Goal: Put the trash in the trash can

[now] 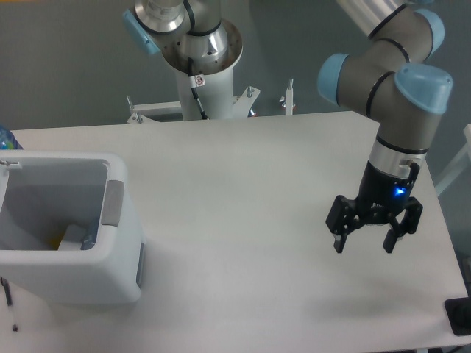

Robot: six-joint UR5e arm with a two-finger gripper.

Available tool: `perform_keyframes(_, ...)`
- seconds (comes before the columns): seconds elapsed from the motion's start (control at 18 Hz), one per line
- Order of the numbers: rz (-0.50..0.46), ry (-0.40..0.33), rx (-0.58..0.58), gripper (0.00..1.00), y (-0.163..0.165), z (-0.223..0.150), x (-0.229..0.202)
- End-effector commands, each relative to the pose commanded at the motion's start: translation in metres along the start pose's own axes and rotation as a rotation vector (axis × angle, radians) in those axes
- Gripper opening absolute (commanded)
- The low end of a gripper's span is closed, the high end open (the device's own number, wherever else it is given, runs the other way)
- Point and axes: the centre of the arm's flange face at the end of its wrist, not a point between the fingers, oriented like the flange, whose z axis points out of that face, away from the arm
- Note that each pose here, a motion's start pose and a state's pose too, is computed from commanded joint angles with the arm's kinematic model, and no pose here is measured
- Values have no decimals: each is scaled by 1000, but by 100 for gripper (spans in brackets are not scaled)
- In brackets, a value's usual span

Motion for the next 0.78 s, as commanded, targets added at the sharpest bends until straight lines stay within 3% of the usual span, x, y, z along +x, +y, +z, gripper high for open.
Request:
perform_keyframes(0.11,122,-6,-72,100,8,0,0)
perform_keyframes(0.39,314,-43,-199,100,23,2,-4)
perform_keyframes(0.78,410,-74,-266,100,20,-1,14)
